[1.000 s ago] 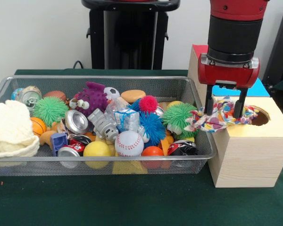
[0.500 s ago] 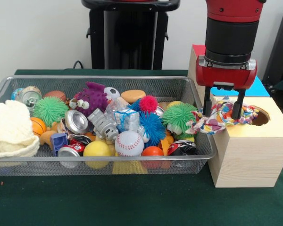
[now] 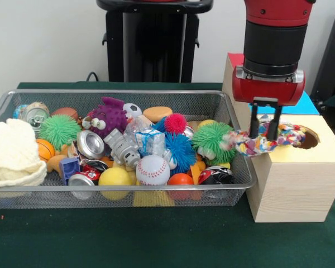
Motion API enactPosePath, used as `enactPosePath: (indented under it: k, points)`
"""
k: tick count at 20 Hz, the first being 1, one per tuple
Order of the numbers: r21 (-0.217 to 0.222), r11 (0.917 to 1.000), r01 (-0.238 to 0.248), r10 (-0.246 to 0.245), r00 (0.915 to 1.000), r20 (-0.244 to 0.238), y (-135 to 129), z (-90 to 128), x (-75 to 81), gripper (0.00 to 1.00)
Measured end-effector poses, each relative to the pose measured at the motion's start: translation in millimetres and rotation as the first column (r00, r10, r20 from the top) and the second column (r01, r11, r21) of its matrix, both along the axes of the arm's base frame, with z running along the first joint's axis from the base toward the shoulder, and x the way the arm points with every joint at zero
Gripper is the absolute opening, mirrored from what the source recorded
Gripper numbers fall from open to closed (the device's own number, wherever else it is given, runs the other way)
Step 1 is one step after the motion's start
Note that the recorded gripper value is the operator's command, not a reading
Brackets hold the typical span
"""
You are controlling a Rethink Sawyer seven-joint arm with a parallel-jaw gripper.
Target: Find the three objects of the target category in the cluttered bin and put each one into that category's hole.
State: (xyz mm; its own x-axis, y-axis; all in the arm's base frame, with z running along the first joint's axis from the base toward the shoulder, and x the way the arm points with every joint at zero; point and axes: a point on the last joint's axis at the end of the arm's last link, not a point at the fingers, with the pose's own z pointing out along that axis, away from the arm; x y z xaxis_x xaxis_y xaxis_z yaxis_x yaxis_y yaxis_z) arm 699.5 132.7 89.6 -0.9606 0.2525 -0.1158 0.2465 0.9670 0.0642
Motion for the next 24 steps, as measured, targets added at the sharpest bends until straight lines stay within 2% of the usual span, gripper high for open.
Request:
enactPosePath:
  k: [16,21,23,24]
  points:
    - [-0.013,0.9998,-0.014,0.014,0.9999,0.002,3.2,2.1,2.9,0.0]
    - [-0.073,0.9931,-0.092,0.089,0.9948,-0.05,20.6,14.1,8.2,0.0]
    - [-0.124,0.9789,-0.162,0.148,0.982,-0.118,42.6,30.8,11.0,0.0]
    - [-0.134,0.9751,-0.177,0.159,0.9782,-0.133,48.8,35.5,11.5,0.0]
